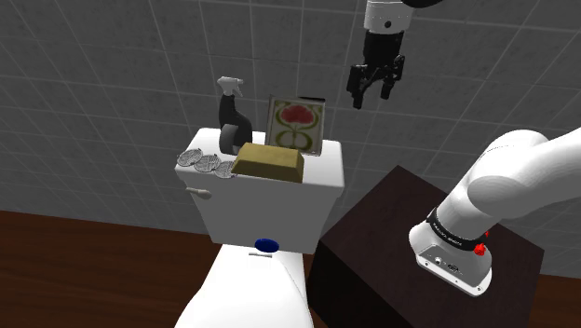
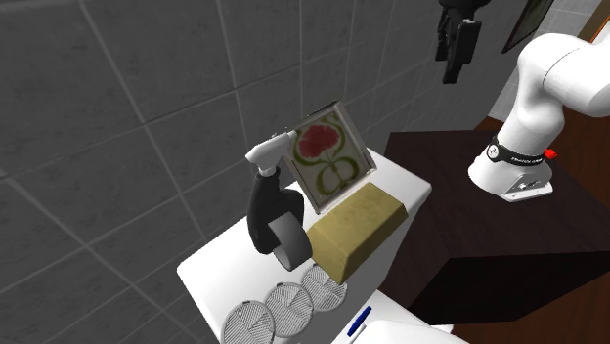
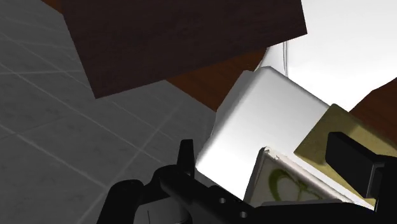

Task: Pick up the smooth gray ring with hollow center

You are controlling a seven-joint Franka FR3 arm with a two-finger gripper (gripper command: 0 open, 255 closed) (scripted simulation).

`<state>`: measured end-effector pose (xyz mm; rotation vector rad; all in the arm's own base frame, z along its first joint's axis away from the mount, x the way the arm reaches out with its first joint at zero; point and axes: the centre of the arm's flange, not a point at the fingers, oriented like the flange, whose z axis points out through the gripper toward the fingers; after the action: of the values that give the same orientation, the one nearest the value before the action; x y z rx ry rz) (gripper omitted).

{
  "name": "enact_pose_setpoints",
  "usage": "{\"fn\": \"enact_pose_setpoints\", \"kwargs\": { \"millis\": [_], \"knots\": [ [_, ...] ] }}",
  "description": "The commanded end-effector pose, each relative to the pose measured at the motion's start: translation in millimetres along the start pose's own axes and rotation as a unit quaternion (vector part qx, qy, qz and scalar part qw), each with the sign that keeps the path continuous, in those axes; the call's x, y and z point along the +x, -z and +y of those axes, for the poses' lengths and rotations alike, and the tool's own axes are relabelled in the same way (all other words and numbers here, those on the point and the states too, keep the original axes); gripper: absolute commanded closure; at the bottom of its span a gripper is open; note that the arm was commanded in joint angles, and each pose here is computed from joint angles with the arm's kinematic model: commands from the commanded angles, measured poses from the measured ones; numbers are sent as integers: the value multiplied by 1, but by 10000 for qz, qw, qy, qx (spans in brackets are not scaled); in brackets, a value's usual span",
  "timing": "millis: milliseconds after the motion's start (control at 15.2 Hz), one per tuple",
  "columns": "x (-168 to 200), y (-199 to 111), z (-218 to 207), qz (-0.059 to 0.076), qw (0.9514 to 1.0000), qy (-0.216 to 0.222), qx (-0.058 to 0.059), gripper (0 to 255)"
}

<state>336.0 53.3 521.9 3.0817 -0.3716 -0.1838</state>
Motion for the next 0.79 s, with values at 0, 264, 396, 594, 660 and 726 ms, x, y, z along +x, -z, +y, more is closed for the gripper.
{"fn": "enact_pose_setpoints", "kwargs": {
  "millis": [0,264,396,594,660,726],
  "knots": [
    [7,-6,-22,44,9998,-208,66,0],
    [25,-20,-65,126,9980,-588,178,0],
    [36,-27,-86,167,9966,-778,234,0],
    [53,-37,-117,228,9936,-1062,317,0],
    [60,-40,-127,248,9924,-1157,345,0],
    [66,-42,-137,268,9911,-1251,373,0]
  ]
}}
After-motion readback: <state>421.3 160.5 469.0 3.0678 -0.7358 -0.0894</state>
